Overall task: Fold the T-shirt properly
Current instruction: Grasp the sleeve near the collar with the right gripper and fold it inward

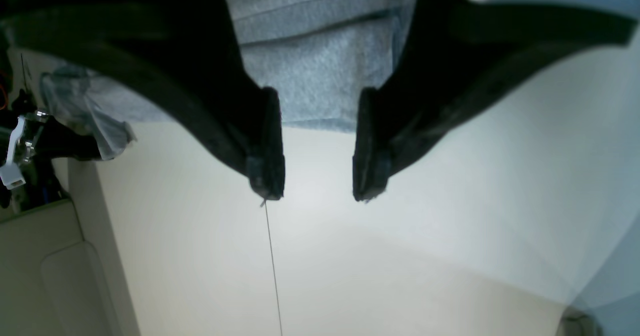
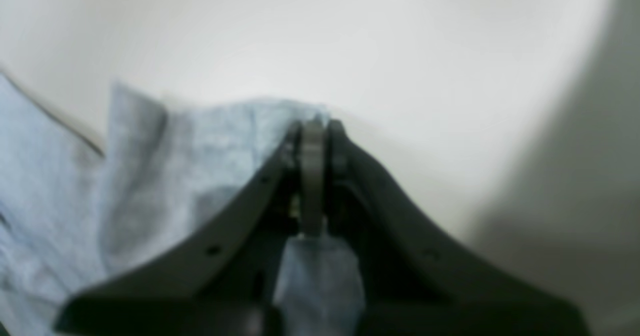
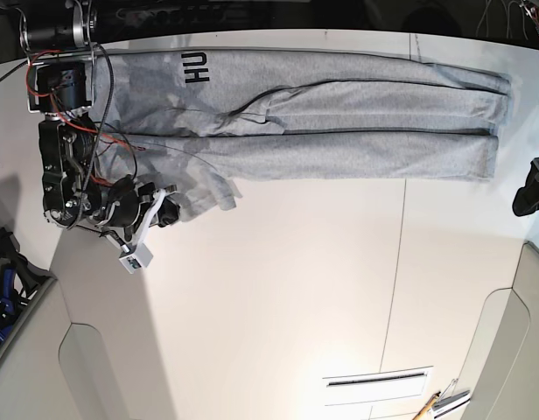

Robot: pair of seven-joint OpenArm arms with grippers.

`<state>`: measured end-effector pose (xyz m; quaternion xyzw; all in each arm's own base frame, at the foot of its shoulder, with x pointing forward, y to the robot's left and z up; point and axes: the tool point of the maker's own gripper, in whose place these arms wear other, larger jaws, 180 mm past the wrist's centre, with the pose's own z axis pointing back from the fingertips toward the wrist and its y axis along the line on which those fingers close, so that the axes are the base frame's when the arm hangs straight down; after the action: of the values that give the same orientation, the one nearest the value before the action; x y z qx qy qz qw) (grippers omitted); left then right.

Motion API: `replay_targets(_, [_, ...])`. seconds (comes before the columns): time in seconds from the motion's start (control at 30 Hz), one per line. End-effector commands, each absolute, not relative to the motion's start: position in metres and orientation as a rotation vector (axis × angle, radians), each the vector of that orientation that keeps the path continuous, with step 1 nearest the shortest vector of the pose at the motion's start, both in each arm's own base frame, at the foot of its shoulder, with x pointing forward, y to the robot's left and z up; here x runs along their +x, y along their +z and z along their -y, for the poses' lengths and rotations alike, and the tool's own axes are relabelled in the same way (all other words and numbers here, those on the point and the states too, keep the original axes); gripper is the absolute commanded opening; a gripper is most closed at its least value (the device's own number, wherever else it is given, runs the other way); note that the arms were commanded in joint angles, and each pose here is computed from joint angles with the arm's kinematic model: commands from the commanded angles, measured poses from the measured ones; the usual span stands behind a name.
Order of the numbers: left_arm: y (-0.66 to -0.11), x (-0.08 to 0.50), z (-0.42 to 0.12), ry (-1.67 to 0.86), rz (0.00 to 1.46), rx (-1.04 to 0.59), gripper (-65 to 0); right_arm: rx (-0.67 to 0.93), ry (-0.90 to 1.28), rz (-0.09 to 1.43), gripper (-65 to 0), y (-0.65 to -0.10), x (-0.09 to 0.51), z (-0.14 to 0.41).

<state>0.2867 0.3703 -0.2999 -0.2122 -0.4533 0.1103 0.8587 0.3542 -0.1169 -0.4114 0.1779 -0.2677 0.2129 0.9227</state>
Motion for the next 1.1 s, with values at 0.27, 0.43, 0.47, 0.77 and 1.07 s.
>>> replay_targets(0.27, [-0.281,0.293,-0.377,0.204,1.005,-0.428,-38.9,0.436,0.626,0.748,-65.0,-0.33,0.3,0.064])
replay_targets(0.43, [-0.281,0.293,-0.377,0.204,1.006,-0.428,-38.9,0.498,0.63,0.721,-65.0,-0.332,0.244,0.041])
replay_targets(0.47, [-0.281,0.293,-0.377,0.204,1.006,-0.428,-38.9,0.513,0.622,0.706,-65.0,-0.335,0.234,0.038])
replay_targets(0.77, [-0.28,0.293,-0.377,0.204,1.007,-0.429,-38.9,0.564,0.575,0.594,-65.0,-0.359,0.188,0.033])
replay_targets(1.07, [-0.285,0.287,-0.379,0.213,0.993,-0.422,-36.6,0.598,0.568,0.622,-36.4,-0.352,0.192,0.028])
